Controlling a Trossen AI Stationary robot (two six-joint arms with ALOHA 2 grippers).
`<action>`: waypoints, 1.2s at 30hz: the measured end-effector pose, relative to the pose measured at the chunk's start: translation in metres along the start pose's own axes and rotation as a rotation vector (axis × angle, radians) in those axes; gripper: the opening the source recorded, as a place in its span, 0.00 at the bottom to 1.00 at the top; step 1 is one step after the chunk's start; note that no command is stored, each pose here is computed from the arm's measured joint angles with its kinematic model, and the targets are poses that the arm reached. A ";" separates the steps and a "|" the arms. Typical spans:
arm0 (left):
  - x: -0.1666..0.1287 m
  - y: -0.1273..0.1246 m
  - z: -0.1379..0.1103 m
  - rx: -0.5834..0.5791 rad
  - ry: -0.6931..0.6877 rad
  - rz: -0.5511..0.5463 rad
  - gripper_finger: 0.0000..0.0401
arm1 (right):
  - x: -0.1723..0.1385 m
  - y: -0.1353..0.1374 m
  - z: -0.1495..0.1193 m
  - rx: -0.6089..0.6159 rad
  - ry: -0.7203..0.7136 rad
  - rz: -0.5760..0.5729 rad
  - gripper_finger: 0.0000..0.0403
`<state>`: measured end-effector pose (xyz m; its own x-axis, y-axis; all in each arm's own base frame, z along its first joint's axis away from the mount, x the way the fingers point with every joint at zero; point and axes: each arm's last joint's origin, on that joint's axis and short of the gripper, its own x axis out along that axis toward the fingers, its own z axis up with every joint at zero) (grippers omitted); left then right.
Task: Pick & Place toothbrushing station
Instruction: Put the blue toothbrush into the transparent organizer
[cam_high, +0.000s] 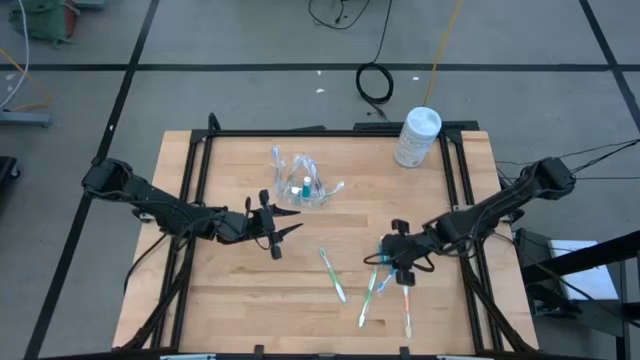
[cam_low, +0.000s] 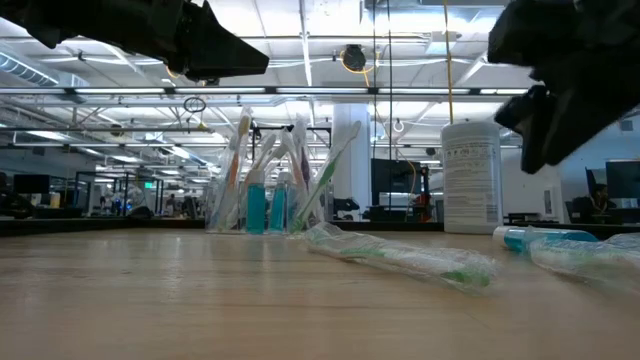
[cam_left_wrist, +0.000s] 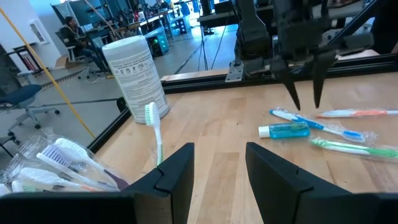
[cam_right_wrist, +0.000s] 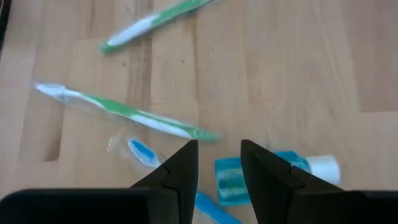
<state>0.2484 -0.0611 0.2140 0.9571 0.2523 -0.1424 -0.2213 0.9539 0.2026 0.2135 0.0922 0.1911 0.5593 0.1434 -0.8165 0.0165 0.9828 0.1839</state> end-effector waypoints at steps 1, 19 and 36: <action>0.000 0.000 0.000 0.000 0.000 0.000 0.37 | 0.003 -0.002 -0.005 0.001 0.011 0.000 0.29; 0.000 0.000 0.000 -0.022 0.000 0.000 0.37 | 0.021 -0.056 -0.027 0.530 -0.087 -0.317 0.29; 0.000 0.000 0.000 -0.021 0.000 0.000 0.37 | 0.023 -0.038 -0.032 0.524 0.097 -0.026 0.29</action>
<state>0.2484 -0.0611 0.2140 0.9571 0.2521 -0.1429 -0.2250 0.9572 0.1820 0.1987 0.0621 0.1481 0.4742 0.1539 -0.8668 0.4550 0.8000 0.3910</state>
